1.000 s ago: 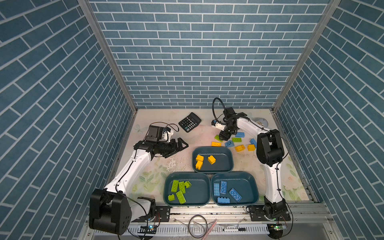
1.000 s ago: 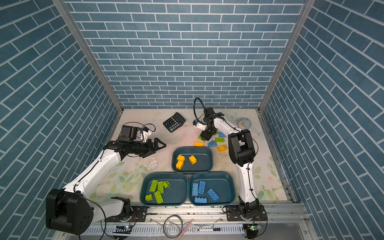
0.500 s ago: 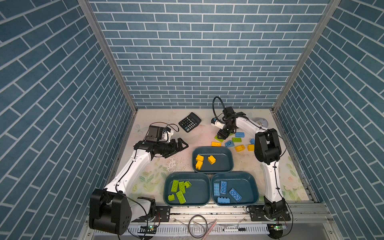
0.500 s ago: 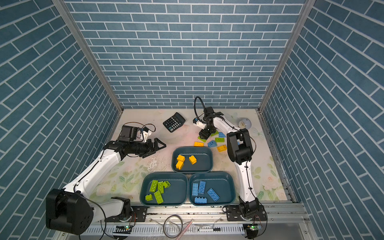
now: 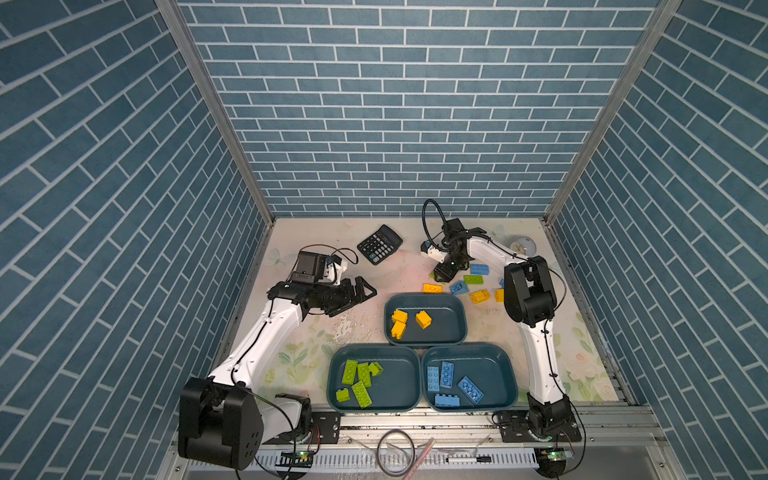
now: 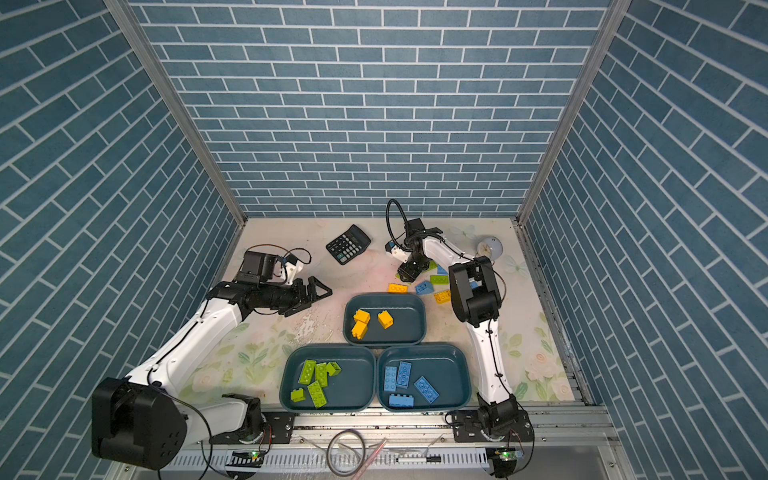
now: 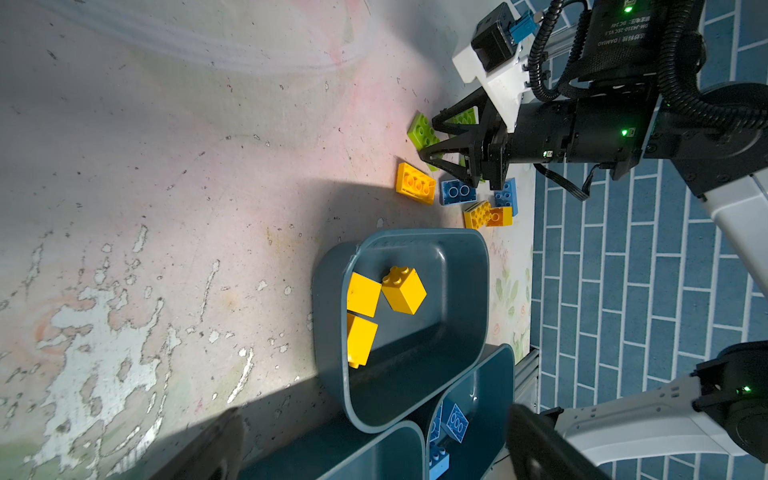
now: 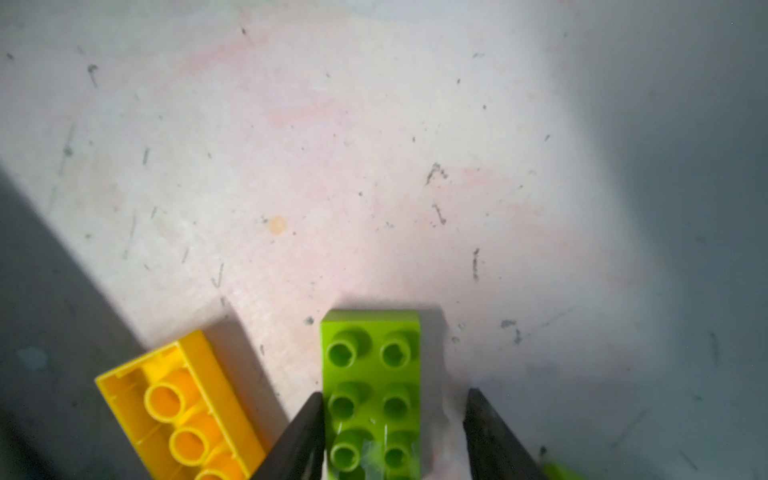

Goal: Sort the legos into containers by color

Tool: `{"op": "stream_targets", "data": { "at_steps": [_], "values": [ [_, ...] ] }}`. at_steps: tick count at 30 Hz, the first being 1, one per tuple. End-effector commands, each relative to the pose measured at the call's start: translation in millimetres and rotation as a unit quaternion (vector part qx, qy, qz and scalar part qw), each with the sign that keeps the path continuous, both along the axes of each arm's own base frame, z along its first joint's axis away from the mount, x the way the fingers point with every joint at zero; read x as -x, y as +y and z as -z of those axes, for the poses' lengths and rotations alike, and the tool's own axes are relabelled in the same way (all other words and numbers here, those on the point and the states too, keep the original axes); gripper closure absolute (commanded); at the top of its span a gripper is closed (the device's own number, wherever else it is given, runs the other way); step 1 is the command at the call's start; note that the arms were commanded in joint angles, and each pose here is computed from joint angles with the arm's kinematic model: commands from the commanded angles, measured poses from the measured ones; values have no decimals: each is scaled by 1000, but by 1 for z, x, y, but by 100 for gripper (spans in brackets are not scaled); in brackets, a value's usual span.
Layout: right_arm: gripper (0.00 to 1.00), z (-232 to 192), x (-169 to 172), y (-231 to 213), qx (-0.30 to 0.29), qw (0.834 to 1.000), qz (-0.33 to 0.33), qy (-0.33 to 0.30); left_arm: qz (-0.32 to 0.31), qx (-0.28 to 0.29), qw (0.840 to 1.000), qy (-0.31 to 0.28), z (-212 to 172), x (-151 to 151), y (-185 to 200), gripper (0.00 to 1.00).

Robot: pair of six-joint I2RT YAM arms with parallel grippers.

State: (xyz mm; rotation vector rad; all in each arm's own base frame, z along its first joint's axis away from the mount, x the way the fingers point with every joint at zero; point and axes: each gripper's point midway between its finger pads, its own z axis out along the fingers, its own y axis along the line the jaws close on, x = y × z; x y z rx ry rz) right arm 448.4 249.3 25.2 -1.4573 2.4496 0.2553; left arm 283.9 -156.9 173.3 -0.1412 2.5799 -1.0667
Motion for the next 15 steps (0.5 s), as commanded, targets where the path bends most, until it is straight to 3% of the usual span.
{"op": "stream_targets", "data": {
  "at_steps": [1,5,10,15],
  "values": [
    [57,10,7,-5,22,1000,-1,17,6,2,1000,-4,-5,-1,0,1],
    [71,-6,6,-4,10,1000,0,9,9,5,1000,-7,-9,-3,-1,0],
    [76,-51,5,4,-39,999,5,-19,13,8,1000,-13,-14,-7,-3,0],
    [77,-100,37,12,-94,995,-22,-38,16,11,1000,-17,-17,-9,-4,1]
  ]
}}
